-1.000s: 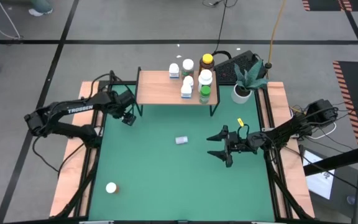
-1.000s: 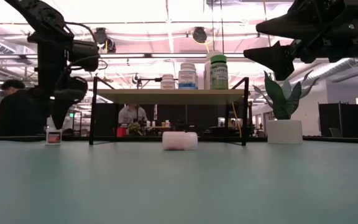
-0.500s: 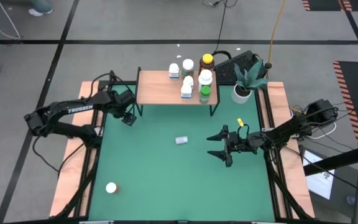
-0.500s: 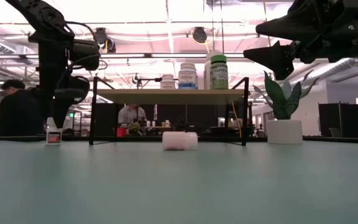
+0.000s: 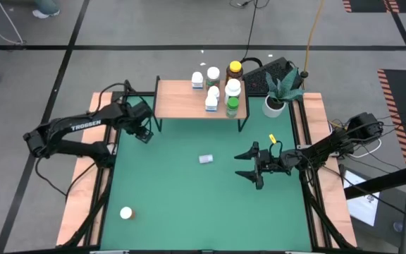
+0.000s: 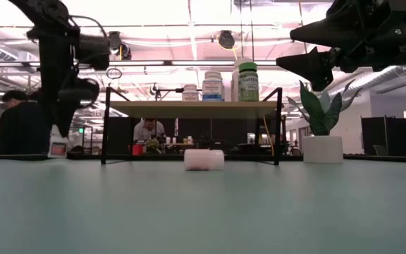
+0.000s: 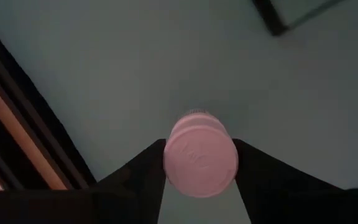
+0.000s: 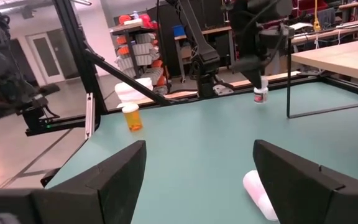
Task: Pick and place medicine bottles onto shelf by color
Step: Put the small white medicine bottle on the shelf
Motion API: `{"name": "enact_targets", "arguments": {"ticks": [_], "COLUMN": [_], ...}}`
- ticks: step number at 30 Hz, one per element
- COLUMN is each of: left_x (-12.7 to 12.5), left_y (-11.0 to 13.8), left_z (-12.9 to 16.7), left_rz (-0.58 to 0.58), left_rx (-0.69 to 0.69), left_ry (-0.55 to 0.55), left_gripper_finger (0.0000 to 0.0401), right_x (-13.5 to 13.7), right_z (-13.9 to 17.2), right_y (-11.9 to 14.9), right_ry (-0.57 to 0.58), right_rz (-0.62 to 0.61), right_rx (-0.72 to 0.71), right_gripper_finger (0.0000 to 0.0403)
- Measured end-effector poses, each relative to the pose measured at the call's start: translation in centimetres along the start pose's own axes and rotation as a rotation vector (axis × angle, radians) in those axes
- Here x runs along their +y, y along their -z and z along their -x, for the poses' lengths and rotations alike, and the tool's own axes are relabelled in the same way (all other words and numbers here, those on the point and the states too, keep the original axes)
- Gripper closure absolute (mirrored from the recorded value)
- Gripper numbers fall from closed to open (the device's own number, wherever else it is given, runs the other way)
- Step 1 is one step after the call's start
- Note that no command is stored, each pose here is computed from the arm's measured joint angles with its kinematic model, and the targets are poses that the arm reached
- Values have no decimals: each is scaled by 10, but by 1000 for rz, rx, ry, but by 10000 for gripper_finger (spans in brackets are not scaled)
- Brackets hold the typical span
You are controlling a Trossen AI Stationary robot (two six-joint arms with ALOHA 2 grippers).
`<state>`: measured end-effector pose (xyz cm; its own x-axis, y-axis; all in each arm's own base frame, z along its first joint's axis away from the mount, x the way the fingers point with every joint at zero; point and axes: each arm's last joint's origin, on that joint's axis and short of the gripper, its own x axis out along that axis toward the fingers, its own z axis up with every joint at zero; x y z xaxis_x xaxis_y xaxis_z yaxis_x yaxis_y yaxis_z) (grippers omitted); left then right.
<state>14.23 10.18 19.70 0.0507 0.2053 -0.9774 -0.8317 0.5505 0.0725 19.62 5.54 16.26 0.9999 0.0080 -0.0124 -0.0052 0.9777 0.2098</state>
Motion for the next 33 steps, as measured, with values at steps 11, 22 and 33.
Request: {"name": "enact_targets", "arguments": {"ticks": [11, 22, 33], "left_x": [-21, -63, -108], "left_y": [-13, -87, -182], "left_z": [101, 179, 160], "left_rz": [-95, -245, -469], "left_rx": [-69, -277, -302], "left_ry": [73, 162, 116], "left_gripper_finger": [255, 246, 229], "right_x": [0, 0, 3], "right_z": [0, 0, 1], "right_y": [0, 0, 1], "right_ry": [1, 1, -11], "right_rz": [1, -7, -5], "right_rx": [0, 1, 11], "right_gripper_finger": [115, 115, 115]}}
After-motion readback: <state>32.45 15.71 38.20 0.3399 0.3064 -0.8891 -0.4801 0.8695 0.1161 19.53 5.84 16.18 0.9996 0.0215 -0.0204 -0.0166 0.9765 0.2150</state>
